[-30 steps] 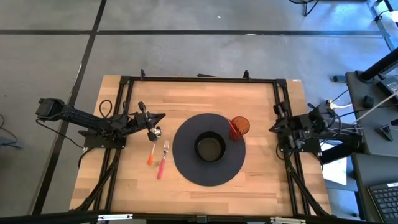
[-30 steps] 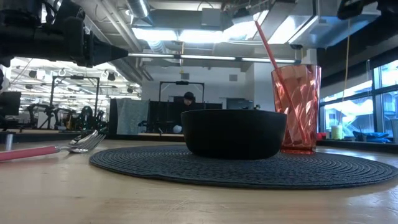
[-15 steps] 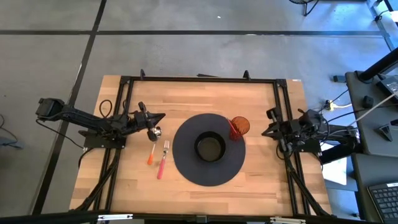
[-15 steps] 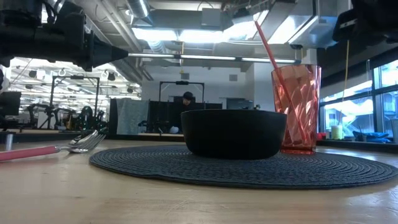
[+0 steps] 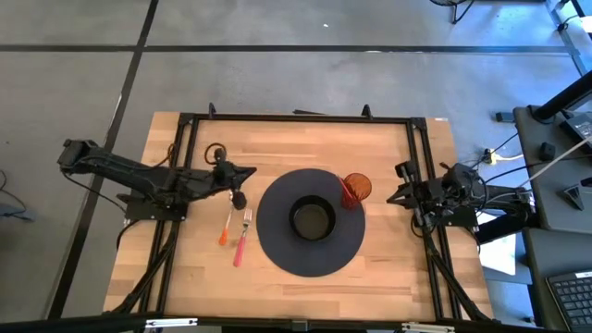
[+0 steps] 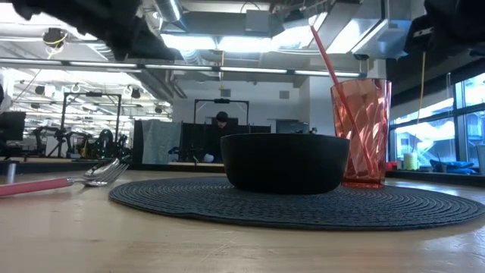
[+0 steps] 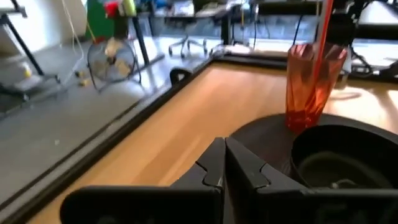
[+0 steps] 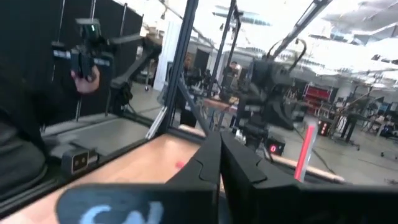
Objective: Pick & Place Utensil
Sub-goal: Put the orange spoon into the black bowl on the black mat
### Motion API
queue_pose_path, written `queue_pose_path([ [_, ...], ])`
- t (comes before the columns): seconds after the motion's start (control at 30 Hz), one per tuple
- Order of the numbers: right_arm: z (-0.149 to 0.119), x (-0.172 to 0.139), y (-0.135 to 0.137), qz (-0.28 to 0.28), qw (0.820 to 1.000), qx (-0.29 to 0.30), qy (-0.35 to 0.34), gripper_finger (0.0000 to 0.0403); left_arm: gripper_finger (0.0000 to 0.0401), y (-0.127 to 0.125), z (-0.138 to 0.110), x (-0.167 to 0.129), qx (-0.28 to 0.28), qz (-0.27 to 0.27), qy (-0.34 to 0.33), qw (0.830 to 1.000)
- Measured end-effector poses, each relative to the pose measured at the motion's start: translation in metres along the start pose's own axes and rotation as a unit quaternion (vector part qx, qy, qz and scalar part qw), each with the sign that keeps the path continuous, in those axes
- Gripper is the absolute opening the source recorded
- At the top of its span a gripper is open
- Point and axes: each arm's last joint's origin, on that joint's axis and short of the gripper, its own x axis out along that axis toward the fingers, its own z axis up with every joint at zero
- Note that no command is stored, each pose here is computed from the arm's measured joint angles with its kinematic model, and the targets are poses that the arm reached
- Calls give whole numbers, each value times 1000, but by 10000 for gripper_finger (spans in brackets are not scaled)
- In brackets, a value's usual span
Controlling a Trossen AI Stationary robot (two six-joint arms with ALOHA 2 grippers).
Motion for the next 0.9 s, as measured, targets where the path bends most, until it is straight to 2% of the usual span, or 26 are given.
queue_pose_path([
  [0.17,-5,0,1,5,1000,9,24,9,2,-9,14,4,-35,9,58,998],
  [0.27,-5,0,1,5,1000,9,24,9,3,-11,13,6,-73,40,134,987],
  [0.37,-5,0,1,4,999,32,24,9,6,-17,-2,5,-65,82,224,969],
  [0.47,-1,0,0,1,1000,29,7,9,10,-22,-19,6,-73,116,288,948],
  [0.67,6,0,-1,-1,999,26,-26,10,42,-30,-39,9,-92,114,392,908],
  [0.9,7,0,-1,-1,999,31,-34,10,114,-38,-54,14,-159,118,473,859],
])
